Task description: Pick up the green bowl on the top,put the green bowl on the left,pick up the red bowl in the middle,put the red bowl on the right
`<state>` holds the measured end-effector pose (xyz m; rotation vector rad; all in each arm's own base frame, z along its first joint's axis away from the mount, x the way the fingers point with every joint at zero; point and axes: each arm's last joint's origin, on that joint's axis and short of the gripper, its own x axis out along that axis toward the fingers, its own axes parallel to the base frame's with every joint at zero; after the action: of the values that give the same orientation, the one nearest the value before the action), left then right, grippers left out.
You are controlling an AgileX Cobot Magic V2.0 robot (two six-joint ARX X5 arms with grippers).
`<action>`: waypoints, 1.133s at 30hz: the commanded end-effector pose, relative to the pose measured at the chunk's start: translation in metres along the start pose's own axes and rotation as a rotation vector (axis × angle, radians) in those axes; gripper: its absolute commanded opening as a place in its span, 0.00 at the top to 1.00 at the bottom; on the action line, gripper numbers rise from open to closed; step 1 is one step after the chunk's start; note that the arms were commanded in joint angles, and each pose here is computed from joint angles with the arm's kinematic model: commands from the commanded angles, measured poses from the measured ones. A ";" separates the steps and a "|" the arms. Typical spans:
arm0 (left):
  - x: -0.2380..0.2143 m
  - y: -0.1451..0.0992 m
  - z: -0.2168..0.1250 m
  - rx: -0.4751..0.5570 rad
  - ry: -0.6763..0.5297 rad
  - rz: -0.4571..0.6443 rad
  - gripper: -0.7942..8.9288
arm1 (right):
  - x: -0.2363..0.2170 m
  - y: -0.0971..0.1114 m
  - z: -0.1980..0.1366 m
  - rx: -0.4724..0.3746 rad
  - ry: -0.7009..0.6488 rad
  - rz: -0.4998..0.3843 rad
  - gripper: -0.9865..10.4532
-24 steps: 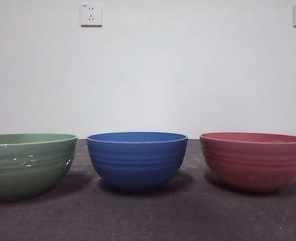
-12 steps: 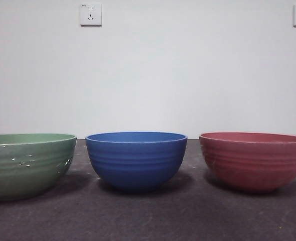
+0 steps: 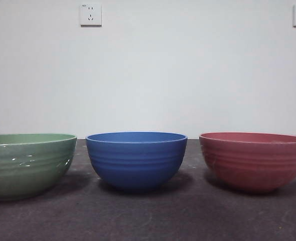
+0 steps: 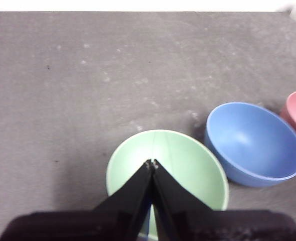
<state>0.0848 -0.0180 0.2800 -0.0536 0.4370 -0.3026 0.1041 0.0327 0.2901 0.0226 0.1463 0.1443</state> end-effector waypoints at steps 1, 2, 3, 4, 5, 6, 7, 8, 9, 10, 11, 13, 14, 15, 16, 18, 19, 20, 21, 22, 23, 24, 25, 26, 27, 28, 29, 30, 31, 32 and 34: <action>-0.009 0.001 -0.004 0.135 -0.050 0.091 0.92 | 0.000 0.000 -0.001 0.009 -0.001 -0.006 0.91; -0.012 0.002 -0.006 0.154 -0.077 0.124 0.92 | 0.000 0.000 -0.001 0.009 -0.002 -0.006 0.91; -0.015 0.003 -0.009 0.168 -0.111 0.148 0.92 | 0.000 0.000 -0.001 0.009 -0.001 -0.006 0.91; -0.017 0.004 -0.013 0.166 -0.148 0.165 0.92 | 0.000 0.000 -0.001 0.009 -0.002 -0.006 0.91; -0.016 0.005 -0.018 0.165 -0.179 0.179 0.92 | 0.000 0.000 -0.001 0.009 -0.002 -0.006 0.91; -0.014 0.007 -0.024 0.164 -0.215 0.196 0.92 | 0.000 0.000 -0.001 0.009 -0.002 -0.007 0.91; -0.011 0.009 -0.031 0.163 -0.247 0.214 0.92 | 0.000 0.000 -0.001 0.009 -0.001 -0.006 0.91; -0.007 0.011 -0.037 0.162 -0.270 0.228 0.92 | 0.000 0.000 -0.001 0.009 -0.001 -0.006 0.91; -0.002 0.013 -0.044 0.160 -0.289 0.240 0.92 | 0.000 0.000 -0.001 0.009 -0.001 -0.005 0.91; 0.004 0.016 -0.052 0.159 -0.304 0.251 0.92 | 0.000 0.000 -0.001 0.009 -0.001 -0.005 0.91; 0.011 0.018 -0.060 0.153 -0.313 0.258 0.92 | 0.000 0.000 -0.001 0.009 -0.001 -0.005 0.91; 0.024 0.023 -0.075 0.126 -0.307 0.270 0.92 | 0.000 0.000 -0.001 0.009 -0.001 -0.006 0.91; 0.031 0.026 -0.082 0.113 -0.296 0.274 0.92 | 0.000 0.000 -0.001 0.009 -0.002 -0.006 0.91; 0.037 0.028 -0.089 0.105 -0.283 0.272 0.92 | 0.000 0.000 -0.001 0.009 0.000 -0.006 0.91; 0.042 0.029 -0.095 0.089 -0.275 0.270 0.92 | 0.000 0.000 -0.001 0.009 0.000 -0.005 0.91; 0.052 0.032 -0.107 0.062 -0.253 0.267 0.92 | 0.001 0.000 -0.001 0.008 0.004 -0.006 0.91; 0.055 0.033 -0.111 0.050 -0.242 0.266 0.92 | 0.001 0.000 -0.001 0.007 0.007 -0.006 0.91; 0.058 0.034 -0.116 0.039 -0.226 0.260 0.92 | 0.001 0.000 -0.002 0.007 0.010 -0.006 0.91; 0.058 0.034 -0.116 0.032 -0.229 0.256 0.92 | 0.001 0.000 -0.002 0.006 0.013 -0.007 0.91; 0.058 0.033 -0.115 0.031 -0.244 0.251 0.92 | 0.001 0.000 -0.002 0.005 0.015 -0.008 0.91; 0.057 0.033 -0.114 0.033 -0.248 0.246 0.92 | 0.001 0.000 -0.003 0.004 0.020 -0.007 0.91; 0.057 0.033 -0.114 0.033 -0.249 0.247 0.92 | 0.001 0.000 -0.003 0.004 0.022 -0.007 0.91; 0.057 0.033 -0.114 0.033 -0.247 0.246 0.92 | 0.001 0.000 -0.003 0.003 0.025 -0.008 0.91; 0.058 0.033 -0.115 0.031 -0.240 0.245 0.92 | 0.001 0.000 -0.003 0.002 0.029 -0.008 0.91; 0.058 0.033 -0.115 0.030 -0.235 0.246 0.92 | 0.001 0.000 -0.003 0.002 0.030 -0.008 0.91; 0.058 0.033 -0.115 0.030 -0.235 0.247 0.92 | 0.001 0.000 -0.004 0.002 0.032 -0.008 0.91; 0.058 0.033 -0.115 0.030 -0.235 0.247 0.92 | 0.001 0.000 -0.004 0.001 0.035 -0.009 0.91; 0.058 0.033 -0.115 0.030 -0.235 0.248 0.92 | 0.001 0.000 -0.004 0.000 0.039 -0.009 0.91; 0.058 0.033 -0.115 0.030 -0.235 0.247 0.92 | 0.001 0.000 -0.005 -0.001 0.045 -0.009 0.91; 0.058 0.033 -0.115 0.030 -0.235 0.246 0.92 | 0.001 0.000 -0.005 -0.002 0.051 -0.010 0.91; 0.058 0.033 -0.115 0.030 -0.235 0.247 0.92 | 0.001 0.000 -0.006 -0.004 0.058 -0.010 0.91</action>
<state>0.0945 -0.0021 0.1528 0.0029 0.1858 -0.0562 0.1037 0.0324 0.2843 0.0048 0.2055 0.1398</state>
